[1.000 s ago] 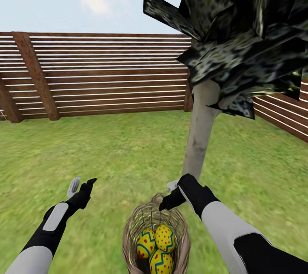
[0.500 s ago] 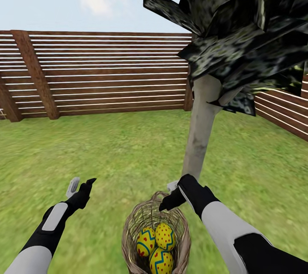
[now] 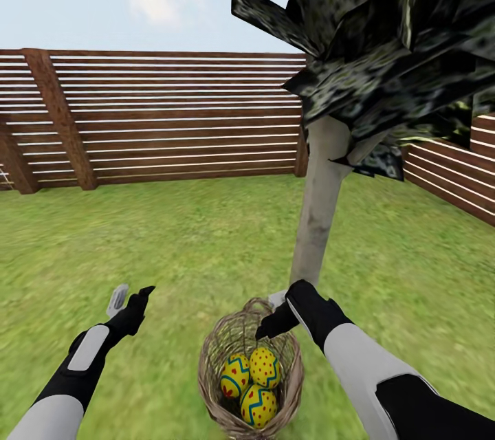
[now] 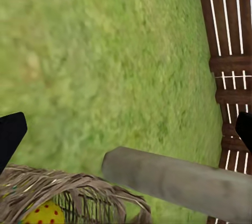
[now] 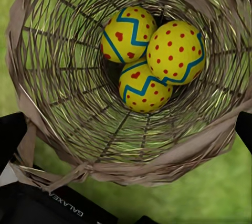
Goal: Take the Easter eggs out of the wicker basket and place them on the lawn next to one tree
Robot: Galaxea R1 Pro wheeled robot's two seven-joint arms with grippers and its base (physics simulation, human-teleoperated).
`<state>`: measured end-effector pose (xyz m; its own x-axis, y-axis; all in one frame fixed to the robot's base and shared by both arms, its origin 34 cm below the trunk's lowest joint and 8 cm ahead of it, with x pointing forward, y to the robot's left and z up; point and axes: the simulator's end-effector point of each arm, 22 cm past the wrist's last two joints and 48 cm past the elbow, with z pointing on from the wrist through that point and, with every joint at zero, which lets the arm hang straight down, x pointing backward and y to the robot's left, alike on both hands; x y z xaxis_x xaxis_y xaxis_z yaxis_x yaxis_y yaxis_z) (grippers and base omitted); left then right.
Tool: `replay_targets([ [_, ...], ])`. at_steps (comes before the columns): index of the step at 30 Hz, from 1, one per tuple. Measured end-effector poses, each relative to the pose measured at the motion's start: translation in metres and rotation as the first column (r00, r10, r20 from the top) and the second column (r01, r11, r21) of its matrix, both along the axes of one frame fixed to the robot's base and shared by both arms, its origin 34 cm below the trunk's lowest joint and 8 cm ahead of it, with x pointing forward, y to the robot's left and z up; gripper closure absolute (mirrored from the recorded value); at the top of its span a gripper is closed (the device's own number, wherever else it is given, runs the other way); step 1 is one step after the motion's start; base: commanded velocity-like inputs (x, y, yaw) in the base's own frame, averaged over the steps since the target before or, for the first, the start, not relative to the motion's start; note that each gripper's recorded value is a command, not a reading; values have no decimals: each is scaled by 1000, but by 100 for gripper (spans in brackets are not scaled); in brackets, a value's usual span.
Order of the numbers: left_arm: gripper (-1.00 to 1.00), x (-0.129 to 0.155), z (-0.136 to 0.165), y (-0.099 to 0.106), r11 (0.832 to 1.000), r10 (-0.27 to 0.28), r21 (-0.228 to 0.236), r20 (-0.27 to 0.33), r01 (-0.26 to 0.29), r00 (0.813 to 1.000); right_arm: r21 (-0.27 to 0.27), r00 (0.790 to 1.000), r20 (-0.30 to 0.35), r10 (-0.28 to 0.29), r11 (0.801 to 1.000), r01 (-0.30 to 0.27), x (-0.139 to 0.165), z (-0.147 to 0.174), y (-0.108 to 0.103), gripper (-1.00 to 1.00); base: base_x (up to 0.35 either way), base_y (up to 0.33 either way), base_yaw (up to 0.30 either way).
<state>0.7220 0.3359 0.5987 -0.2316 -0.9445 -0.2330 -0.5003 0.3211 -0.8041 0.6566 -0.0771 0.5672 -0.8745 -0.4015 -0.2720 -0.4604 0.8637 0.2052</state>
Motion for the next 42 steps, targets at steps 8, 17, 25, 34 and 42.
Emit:
replay_targets([
  [8, -100, -3, -17, -2, 1000, -1, -3, -2, 1, 1000, -7, 1000, 7, 0, 1000, 0, -1, -16, 0, -100, -1, 0, 0],
  [17, -100, -6, -36, -3, 1000, -2, -3, -2, 2, 1000, -47, 999, 32, -9, 999, 10, 1, -34, -4, -100, 0, 0, 0],
  [25, -100, -9, -52, -2, 1000, -1, -3, -2, 1, 1000, -54, 998, 55, -8, 998, 11, 4, -48, -6, -100, 0, 0, 0],
  [34, -100, -13, -71, -4, 1000, -3, -5, -1, 3, 1000, -93, 981, 193, 19, 996, -1, 42, -24, -4, -100, 0, 0, 0],
  [42, -100, -16, -89, -7, 1000, -5, -8, -1, 5, 1000, -253, 964, 263, 44, 967, 25, 57, -33, -29, -100, 0, 0, 0],
])
